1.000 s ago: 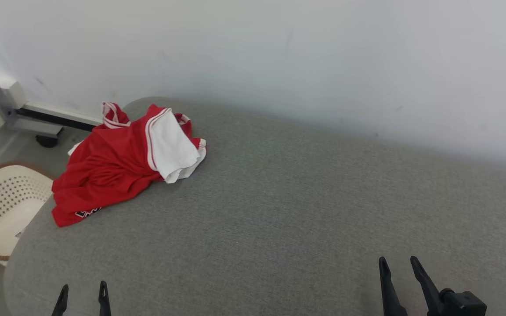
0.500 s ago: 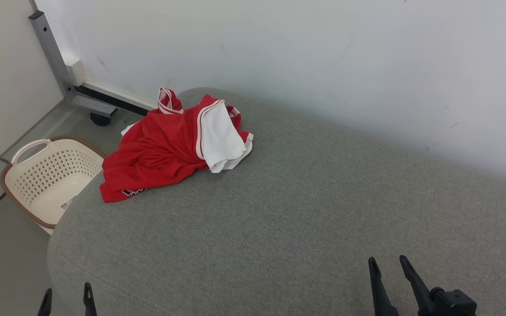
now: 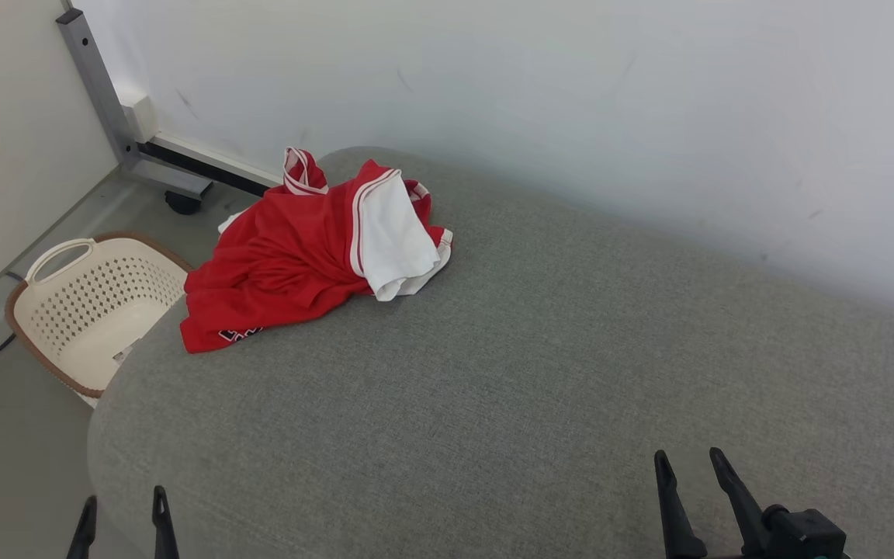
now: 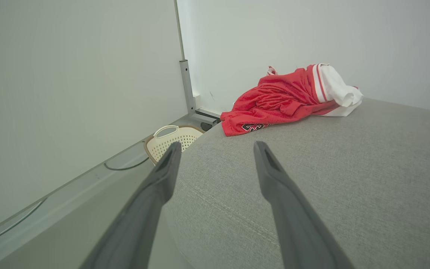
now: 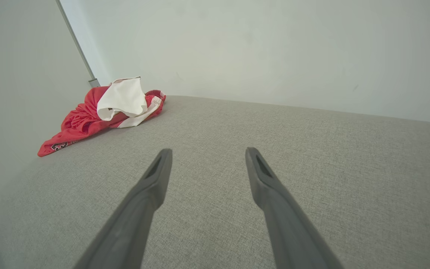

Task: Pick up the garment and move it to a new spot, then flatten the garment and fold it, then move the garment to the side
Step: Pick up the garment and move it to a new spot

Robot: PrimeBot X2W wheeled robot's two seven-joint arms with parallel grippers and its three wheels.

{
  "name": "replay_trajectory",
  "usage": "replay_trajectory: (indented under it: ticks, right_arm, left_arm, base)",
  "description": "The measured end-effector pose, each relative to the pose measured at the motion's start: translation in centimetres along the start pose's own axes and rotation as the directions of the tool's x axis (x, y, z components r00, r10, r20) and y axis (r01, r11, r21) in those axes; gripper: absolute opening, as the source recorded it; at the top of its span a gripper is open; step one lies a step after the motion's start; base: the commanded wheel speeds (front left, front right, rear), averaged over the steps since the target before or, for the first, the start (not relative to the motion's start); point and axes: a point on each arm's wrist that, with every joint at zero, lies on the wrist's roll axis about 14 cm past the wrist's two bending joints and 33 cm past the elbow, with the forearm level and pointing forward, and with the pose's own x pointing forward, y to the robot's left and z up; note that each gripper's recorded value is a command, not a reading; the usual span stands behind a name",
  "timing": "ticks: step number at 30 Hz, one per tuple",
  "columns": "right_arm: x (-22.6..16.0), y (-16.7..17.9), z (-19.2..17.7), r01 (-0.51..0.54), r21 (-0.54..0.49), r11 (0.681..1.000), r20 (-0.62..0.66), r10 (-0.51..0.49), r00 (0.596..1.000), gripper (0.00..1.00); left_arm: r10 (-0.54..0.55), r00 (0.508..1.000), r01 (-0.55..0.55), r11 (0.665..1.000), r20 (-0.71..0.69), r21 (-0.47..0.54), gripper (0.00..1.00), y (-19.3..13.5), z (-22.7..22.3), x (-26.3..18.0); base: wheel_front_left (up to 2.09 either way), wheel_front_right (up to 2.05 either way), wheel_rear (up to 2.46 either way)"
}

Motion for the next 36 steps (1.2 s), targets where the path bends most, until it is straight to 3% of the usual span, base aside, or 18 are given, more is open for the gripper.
replay_trajectory:
  ticks: [8,19,28,36]
  right_arm:
    - [-0.5,-0.9,0.9,0.028,-0.017,0.999,0.028,-0.028,0.999,1.00]
    - [-0.6,-4.1,3.0,0.114,-0.023,0.993,0.098,-0.112,0.989,1.00]
    - [-0.5,-8.7,3.6,0.221,-0.013,0.975,0.130,-0.217,0.967,1.00]
    - [-1.5,-13.0,2.3,0.327,0.004,0.945,0.107,-0.325,0.940,1.00]
  left_arm:
    - [-0.028,0.996,0.030,0.999,0.082,-0.024,1.00,-0.5,2.8,3.4]
    - [-0.141,0.979,0.148,0.988,0.146,-0.037,1.00,-4.0,7.5,13.1]
    - [-0.225,0.970,0.230,0.972,0.087,-0.048,1.00,-8.9,10.2,21.7]
    - [-0.282,0.955,0.282,0.959,-0.091,-0.016,1.00,-13.8,6.9,27.3]
  base:
    - [0.00,0.00,0.00]
    - [0.00,0.00,0.00]
    - [0.00,0.00,0.00]
    - [0.00,0.00,0.00]
